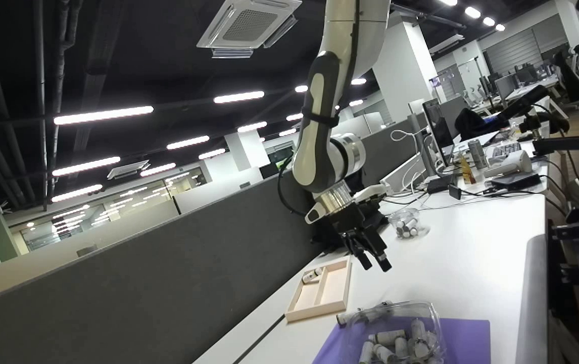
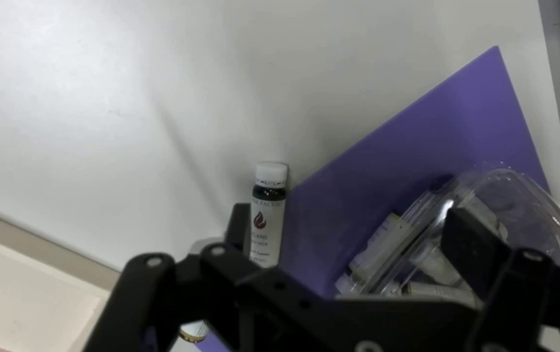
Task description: Put the white object on the wooden tray
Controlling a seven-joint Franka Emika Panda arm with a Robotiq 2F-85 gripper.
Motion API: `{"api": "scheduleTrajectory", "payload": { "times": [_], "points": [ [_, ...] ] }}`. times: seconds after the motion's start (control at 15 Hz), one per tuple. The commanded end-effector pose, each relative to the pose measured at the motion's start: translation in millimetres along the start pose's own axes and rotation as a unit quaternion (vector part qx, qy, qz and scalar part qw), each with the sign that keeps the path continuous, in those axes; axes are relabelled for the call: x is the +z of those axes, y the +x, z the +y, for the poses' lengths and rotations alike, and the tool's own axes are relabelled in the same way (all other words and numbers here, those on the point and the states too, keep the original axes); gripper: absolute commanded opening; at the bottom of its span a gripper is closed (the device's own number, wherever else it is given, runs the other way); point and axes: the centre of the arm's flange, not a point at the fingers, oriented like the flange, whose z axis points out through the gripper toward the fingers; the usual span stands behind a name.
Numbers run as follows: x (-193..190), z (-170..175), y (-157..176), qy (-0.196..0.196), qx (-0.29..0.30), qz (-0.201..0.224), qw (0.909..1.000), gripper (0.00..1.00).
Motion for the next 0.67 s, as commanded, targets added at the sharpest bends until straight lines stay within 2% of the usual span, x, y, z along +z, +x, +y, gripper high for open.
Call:
{"api": "scheduleTrajectory", "payload": {
  "times": [0.0,0.4,0.6],
  "points": [
    [4.4,-0.9,4.9,-0.03,0.017,-0.01,0.9993,1.0],
    [32.8,10.5,15.2,-0.092,0.043,0.005,0.9948,1.0],
    [51.9,12.7,16.9,-0.106,0.043,0.001,0.9934,1.0]
  ]
}}
